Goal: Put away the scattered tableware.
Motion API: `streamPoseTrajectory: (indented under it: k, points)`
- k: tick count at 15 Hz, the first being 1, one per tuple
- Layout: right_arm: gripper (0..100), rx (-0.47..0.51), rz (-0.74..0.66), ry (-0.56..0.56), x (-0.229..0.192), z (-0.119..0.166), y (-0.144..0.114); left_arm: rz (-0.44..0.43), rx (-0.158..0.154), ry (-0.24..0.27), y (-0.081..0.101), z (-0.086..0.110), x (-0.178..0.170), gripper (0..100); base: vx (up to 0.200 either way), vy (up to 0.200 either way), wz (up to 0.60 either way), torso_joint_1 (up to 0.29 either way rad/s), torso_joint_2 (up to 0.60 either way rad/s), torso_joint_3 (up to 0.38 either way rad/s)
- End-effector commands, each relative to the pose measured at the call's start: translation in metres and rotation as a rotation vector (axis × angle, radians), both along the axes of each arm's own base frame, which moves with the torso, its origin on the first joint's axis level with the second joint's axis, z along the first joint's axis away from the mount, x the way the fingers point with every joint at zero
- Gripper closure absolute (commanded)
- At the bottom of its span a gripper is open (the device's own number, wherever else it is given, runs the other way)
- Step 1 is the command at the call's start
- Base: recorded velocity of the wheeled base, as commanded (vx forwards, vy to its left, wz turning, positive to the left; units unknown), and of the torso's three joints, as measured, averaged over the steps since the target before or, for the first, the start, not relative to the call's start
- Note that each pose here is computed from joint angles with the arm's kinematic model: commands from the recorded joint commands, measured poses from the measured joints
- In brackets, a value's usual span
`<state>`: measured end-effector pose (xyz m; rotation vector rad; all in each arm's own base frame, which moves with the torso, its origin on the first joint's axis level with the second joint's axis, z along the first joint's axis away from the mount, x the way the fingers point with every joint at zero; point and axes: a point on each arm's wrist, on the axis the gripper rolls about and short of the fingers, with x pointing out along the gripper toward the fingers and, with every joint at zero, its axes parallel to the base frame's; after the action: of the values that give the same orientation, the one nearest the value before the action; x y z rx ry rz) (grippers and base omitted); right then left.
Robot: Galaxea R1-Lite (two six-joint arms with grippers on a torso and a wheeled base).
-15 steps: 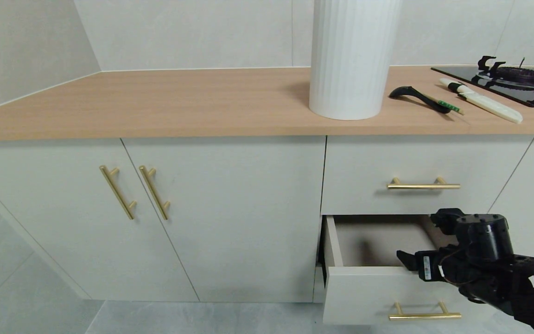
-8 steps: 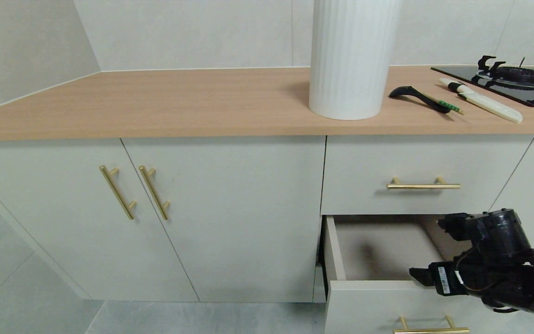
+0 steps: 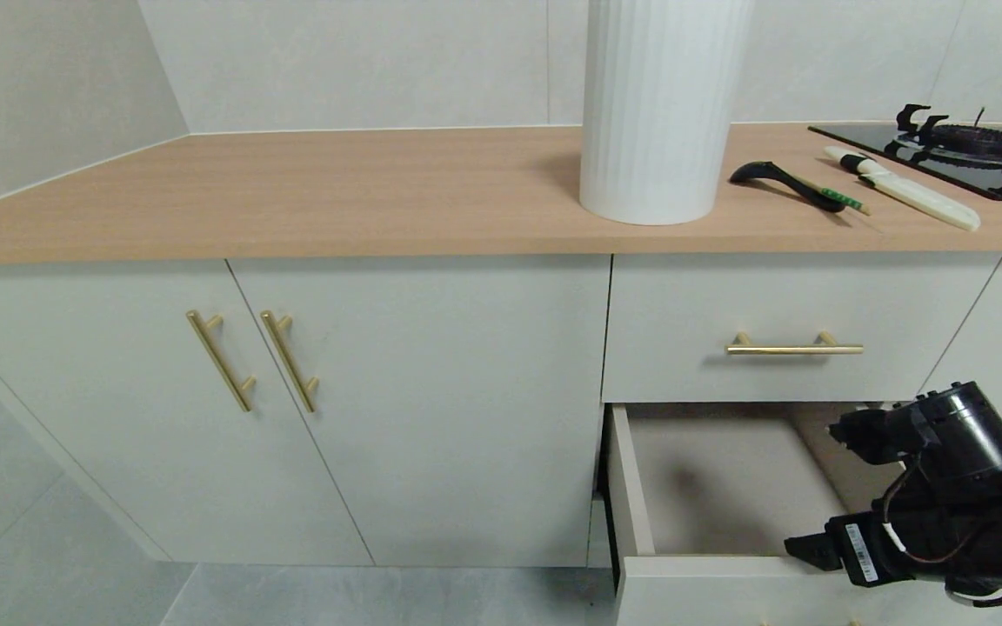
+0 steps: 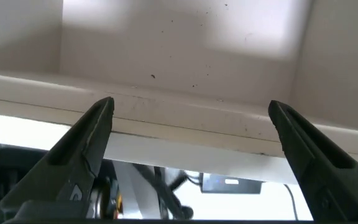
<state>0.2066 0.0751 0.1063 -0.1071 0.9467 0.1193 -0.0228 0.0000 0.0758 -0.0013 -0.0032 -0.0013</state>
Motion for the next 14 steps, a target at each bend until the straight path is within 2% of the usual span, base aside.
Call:
streamPoseTrajectory:
  k: [1, 11, 14]
  points:
    - [0, -0.01, 0.024, 0.024, -0.004, -0.001, 0.003, 0.0, 0.0, 0.0, 0.0, 0.0, 0.0, 0, 0.0, 0.0, 0.0, 0.0, 0.0, 0.0]
    - [0, -0.156, 0.195, 0.236, -0.038, -0.005, 0.008, 0.0, 0.0, 0.0, 0.0, 0.0, 0.0, 0, 0.0, 0.0, 0.0, 0.0, 0.0, 0.0]
    - [0, -0.178, 0.221, 0.267, -0.044, -0.004, 0.008, 0.0, 0.0, 0.0, 0.0, 0.0, 0.0, 0, 0.0, 0.0, 0.0, 0.0, 0.0, 0.0]
